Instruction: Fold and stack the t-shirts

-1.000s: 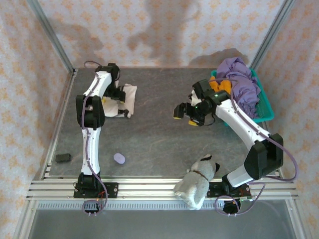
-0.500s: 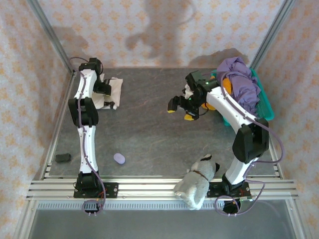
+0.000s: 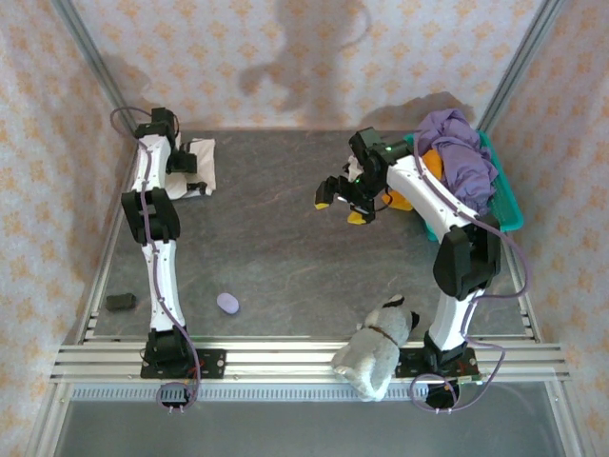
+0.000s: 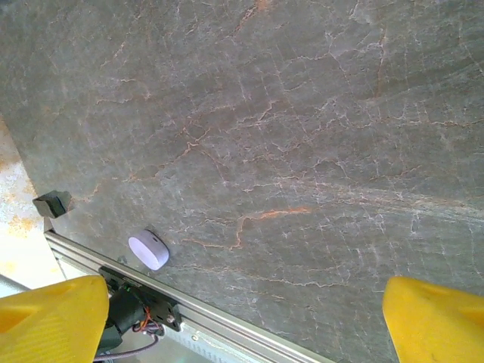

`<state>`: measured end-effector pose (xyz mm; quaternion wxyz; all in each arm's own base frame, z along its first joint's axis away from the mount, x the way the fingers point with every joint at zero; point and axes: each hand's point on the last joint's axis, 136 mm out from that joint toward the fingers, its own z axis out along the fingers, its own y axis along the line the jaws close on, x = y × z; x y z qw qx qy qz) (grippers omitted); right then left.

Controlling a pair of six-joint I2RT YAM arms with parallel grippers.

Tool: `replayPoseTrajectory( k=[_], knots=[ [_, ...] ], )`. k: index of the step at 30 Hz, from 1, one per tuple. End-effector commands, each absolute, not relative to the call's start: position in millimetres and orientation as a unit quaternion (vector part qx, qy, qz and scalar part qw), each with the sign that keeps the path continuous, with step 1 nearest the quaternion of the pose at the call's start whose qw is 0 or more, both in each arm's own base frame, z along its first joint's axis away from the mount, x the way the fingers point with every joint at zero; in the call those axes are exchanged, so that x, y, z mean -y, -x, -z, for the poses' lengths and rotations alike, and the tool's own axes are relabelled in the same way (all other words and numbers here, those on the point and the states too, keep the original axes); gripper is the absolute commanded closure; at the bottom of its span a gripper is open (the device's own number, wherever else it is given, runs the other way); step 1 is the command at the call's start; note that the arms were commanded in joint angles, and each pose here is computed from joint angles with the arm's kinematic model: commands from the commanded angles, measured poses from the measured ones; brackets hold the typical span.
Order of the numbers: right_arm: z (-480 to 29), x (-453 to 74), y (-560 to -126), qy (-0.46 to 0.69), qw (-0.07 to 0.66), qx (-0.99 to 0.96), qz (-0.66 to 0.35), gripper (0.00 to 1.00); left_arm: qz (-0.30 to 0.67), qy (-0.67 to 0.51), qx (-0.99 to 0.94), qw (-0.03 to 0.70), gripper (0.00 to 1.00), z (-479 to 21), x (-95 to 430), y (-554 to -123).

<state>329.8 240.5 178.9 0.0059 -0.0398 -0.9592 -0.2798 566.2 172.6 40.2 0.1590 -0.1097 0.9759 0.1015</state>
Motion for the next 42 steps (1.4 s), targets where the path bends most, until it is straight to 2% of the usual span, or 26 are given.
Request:
replayPoseTrajectory(
  k=[1, 6, 12, 21, 29, 35, 42],
  knots=[
    [-184, -239, -330, 0.036, 0.011, 0.96, 0.279, 0.06, -0.086, 0.103, -0.976, 0.173, 0.0, -35, -173, -575],
    [-189, -236, -332, 0.031, 0.0, 0.96, 0.277, 0.06, -0.098, 0.037, -0.981, 0.165, 0.0, -43, -150, -573],
    [-195, -234, -329, 0.027, -0.01, 0.959, 0.281, 0.06, -0.1, 0.014, -0.989, 0.111, 0.0, -28, -136, -555],
    [-196, -235, -325, 0.029, -0.012, 0.955, 0.294, 0.06, -0.165, -0.017, -0.984, 0.071, 0.0, -33, -154, -534],
    [-197, -240, -329, 0.026, -0.01, 0.953, 0.302, 0.06, -0.18, -0.008, -0.981, 0.076, 0.0, -51, -166, -529],
    [-208, -235, -336, 0.021, -0.036, 0.956, 0.29, 0.04, -0.154, 0.014, -0.98, 0.125, 0.0, -86, -151, -538],
    [-244, -217, -348, 0.022, -0.142, 0.952, 0.269, 0.01, -0.108, 0.09, -0.942, 0.304, 0.0, -221, -118, -550]
  ],
)
